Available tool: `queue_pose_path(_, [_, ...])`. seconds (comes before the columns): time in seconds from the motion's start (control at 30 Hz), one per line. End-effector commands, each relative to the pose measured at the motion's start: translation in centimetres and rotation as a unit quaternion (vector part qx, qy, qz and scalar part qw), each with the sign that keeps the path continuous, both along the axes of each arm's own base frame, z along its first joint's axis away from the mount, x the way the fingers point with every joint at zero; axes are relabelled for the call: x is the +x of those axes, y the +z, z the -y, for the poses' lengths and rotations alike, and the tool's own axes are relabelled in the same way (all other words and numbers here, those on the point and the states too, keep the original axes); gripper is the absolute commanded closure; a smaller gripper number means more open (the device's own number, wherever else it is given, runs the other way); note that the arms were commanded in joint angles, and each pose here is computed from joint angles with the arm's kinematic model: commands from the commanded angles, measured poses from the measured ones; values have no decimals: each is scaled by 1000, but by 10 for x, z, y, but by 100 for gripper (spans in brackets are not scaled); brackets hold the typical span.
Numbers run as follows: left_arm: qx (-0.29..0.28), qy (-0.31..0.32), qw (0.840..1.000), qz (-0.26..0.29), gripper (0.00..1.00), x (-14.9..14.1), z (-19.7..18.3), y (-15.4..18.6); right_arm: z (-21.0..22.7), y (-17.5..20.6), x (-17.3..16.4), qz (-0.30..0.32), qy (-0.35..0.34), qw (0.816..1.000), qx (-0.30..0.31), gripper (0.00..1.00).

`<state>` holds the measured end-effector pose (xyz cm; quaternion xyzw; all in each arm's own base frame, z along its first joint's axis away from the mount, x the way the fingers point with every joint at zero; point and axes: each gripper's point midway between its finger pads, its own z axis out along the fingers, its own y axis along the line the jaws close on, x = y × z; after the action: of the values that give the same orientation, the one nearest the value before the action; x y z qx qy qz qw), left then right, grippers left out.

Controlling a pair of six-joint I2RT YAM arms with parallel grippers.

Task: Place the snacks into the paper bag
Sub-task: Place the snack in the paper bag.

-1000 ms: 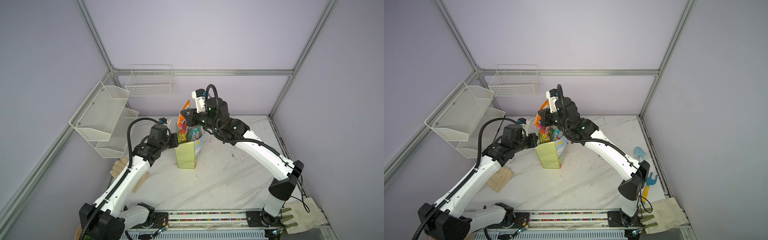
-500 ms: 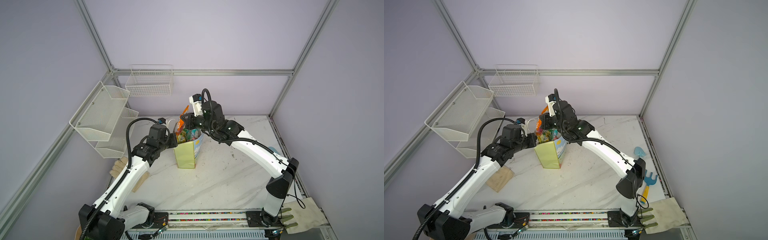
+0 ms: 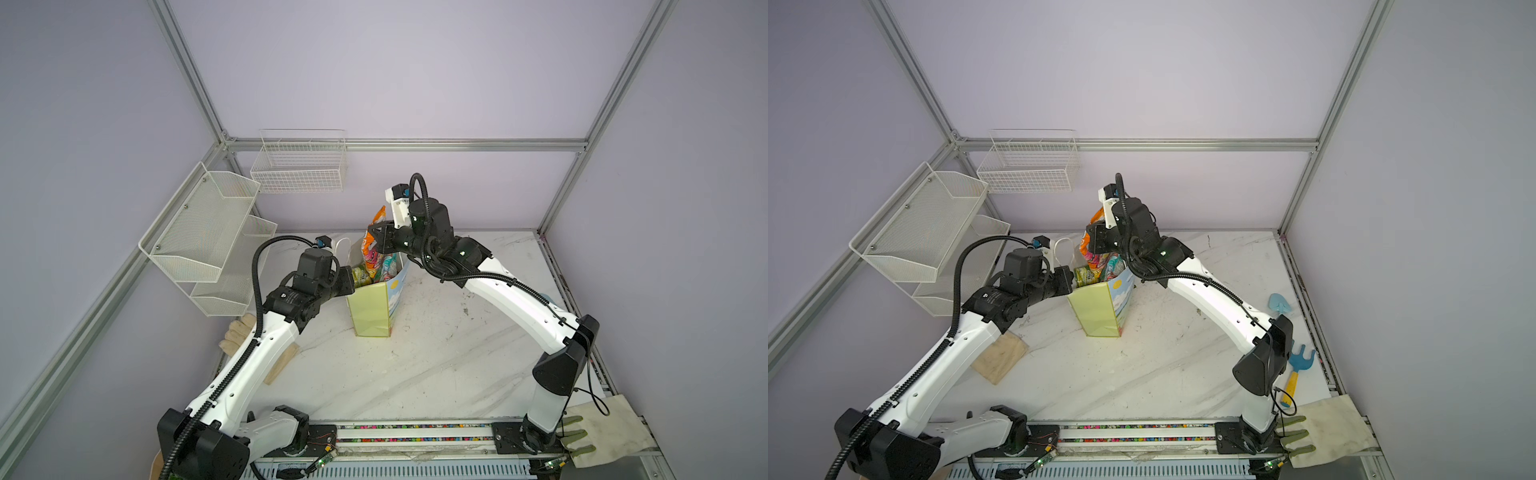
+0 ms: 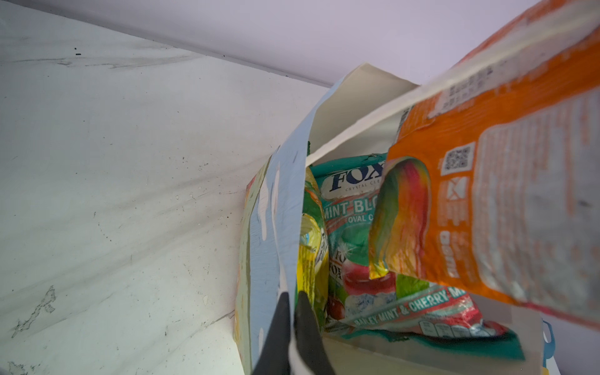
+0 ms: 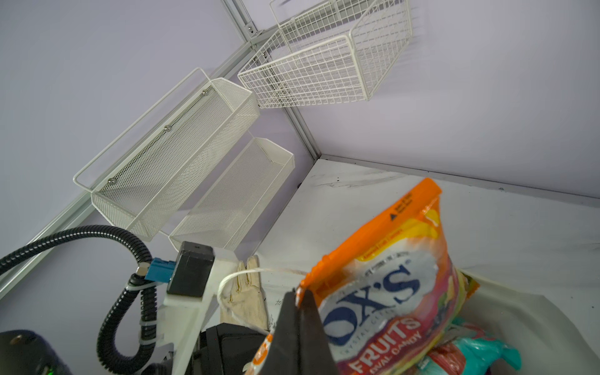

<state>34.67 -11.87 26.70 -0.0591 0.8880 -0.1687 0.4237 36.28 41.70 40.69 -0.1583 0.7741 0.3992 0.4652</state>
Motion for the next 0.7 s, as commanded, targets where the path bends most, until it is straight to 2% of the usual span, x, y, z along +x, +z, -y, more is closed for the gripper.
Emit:
queue_pose_path(0.0, [2, 12, 999, 50, 100, 3, -10, 28, 11, 32, -8, 40, 3, 999, 24, 100])
queue_pose_path(0.23, [3, 14, 999, 51, 100, 2, -12, 28, 10, -5, -13, 21, 16, 1000, -2, 100])
queue_pose_path(0.5, [0, 14, 999, 51, 100, 1, -12, 29, 12, -24, -10, 5, 9, 1000, -19, 100])
queue_pose_path(0.53, [0, 14, 999, 51, 100, 1, -12, 29, 12, -25, -10, 4, 6, 1000, -21, 97])
queue_pose_path(0.6, [0, 14, 999, 51, 100, 1, -12, 29, 13, -25, -9, 3, 2, 1000, -21, 73])
queue_pose_path(0.67, [1, 14, 999, 51, 100, 1, -13, 29, 15, -19, -11, 4, 3, 1000, -17, 53])
